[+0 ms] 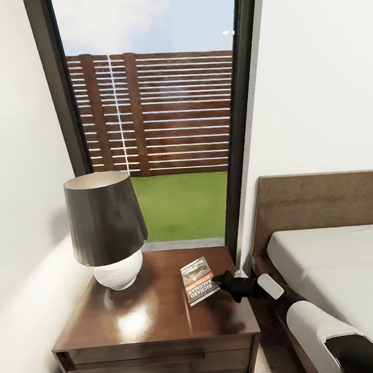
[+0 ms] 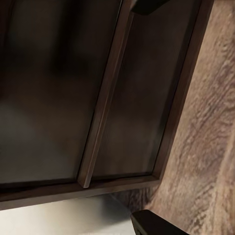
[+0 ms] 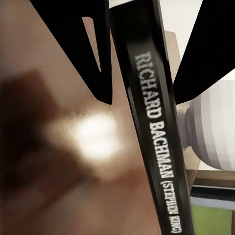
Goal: In the bedroom, move the book from the bed onto either nightstand, and place the two sandals side by side next to the bed.
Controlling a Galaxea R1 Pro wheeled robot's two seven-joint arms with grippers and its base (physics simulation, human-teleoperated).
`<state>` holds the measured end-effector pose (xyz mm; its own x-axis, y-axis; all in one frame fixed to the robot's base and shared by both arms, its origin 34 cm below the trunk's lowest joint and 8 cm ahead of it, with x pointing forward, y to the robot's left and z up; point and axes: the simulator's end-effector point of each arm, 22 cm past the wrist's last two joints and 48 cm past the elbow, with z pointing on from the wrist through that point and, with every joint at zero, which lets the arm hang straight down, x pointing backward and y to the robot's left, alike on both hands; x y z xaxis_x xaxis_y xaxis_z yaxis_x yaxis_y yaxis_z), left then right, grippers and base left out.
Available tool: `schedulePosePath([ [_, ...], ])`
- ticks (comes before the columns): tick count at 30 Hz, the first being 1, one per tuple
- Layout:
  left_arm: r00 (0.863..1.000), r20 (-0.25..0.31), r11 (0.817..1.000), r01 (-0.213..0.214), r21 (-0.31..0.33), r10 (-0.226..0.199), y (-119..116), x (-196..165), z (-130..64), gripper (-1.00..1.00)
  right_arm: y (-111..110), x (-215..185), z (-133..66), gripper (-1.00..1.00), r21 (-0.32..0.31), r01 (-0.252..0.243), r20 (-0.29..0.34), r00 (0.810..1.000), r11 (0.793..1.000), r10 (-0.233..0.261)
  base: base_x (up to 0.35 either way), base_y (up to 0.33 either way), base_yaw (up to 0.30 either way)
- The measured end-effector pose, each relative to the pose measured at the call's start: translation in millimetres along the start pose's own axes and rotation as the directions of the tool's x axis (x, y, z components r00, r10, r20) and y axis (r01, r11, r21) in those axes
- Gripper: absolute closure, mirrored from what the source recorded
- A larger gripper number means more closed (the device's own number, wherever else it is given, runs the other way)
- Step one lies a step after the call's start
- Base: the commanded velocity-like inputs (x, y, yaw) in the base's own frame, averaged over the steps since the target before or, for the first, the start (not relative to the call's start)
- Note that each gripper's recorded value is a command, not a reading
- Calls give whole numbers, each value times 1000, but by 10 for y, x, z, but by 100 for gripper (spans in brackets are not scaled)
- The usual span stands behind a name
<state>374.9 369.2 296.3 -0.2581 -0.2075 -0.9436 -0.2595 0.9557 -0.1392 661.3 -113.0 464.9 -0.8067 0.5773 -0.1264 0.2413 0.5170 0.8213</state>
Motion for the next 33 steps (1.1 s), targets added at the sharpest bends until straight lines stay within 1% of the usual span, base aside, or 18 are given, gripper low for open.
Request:
schedulePosePath([
  [33, 1000, -1, 1000, -1, -2, 1, 15, -1, 1, -100, 5, -7, -2, 100, -1, -1, 2, 1000, 1000, 1, 0, 0, 0],
])
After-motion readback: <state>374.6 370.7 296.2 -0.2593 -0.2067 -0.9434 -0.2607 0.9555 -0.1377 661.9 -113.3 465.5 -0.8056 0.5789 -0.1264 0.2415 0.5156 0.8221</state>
